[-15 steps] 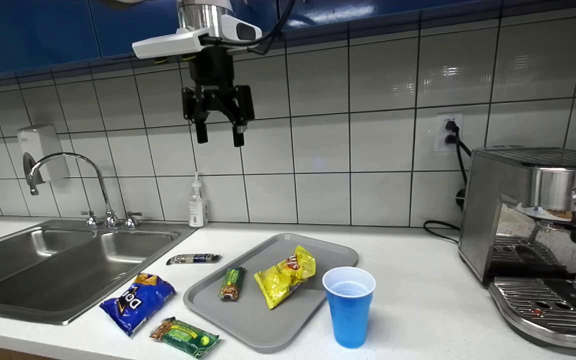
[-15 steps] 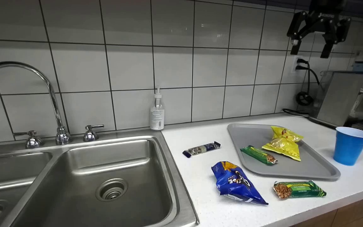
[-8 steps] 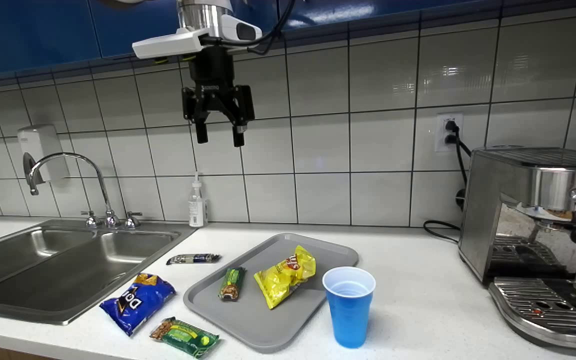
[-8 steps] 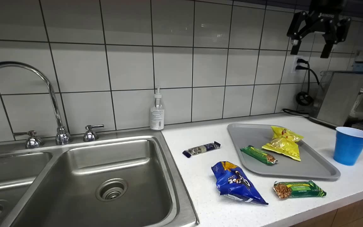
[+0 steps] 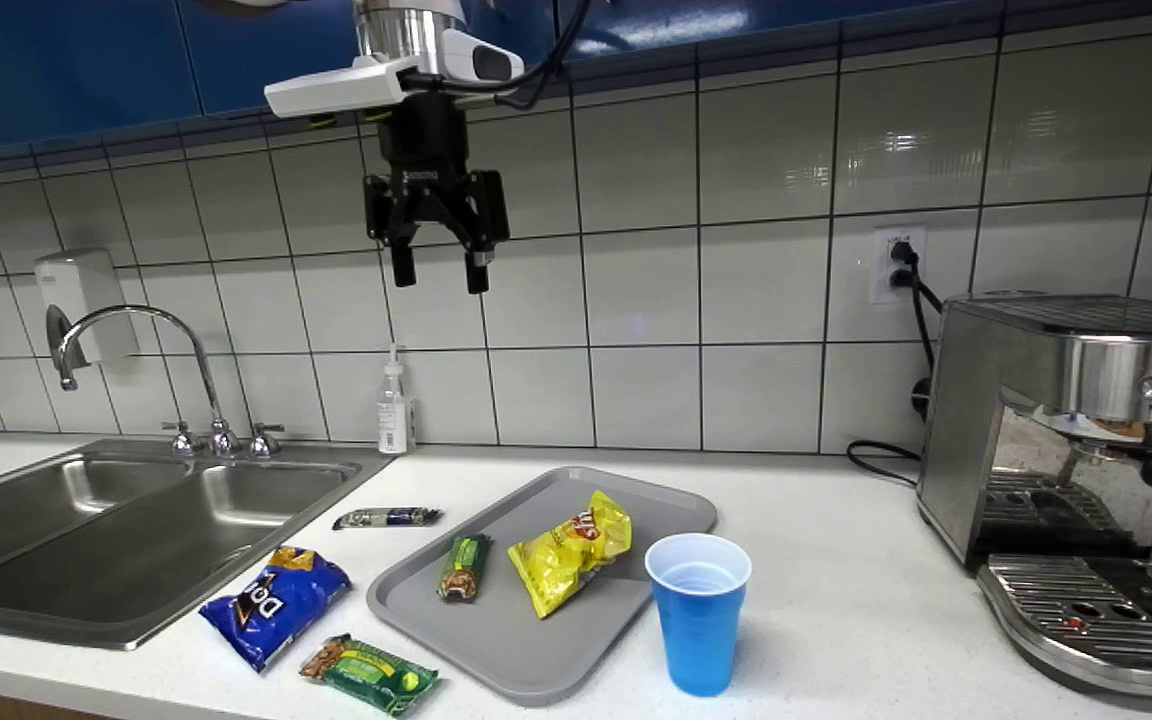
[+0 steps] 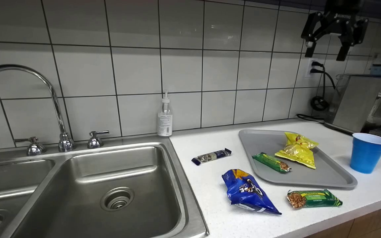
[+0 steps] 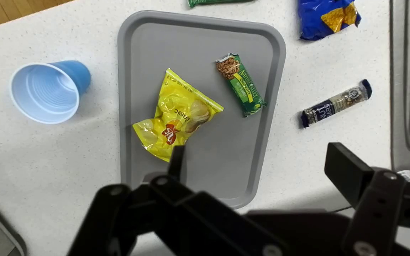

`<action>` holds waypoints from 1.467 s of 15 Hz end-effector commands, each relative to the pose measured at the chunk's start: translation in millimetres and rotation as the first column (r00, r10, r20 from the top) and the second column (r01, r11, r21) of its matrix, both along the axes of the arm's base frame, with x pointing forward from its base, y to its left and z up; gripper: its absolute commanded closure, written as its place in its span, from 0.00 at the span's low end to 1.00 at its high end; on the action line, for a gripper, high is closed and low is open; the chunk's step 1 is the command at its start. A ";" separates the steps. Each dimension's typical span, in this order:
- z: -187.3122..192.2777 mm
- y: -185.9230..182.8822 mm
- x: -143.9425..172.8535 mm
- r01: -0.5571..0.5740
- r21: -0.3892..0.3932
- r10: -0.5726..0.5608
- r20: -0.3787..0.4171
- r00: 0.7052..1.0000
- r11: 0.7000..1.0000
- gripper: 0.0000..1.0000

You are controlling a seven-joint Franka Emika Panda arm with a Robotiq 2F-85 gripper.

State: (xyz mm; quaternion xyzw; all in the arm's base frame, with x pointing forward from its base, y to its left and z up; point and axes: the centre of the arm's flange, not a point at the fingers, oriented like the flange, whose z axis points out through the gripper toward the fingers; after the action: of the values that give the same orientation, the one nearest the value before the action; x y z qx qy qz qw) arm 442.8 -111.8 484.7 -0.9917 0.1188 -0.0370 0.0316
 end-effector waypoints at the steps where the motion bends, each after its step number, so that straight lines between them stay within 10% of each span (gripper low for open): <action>1: 0.0 0.0 0.0 0.000 0.000 0.000 0.000 1.000 1.000 0.00; 22: -47.4 29.8 -58.9 -0.015 -0.062 0.019 0.059 0.998 0.998 0.00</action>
State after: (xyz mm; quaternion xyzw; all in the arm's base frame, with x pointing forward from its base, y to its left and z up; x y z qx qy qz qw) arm 401.8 -88.9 451.5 -0.9929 0.1003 -0.0606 0.0227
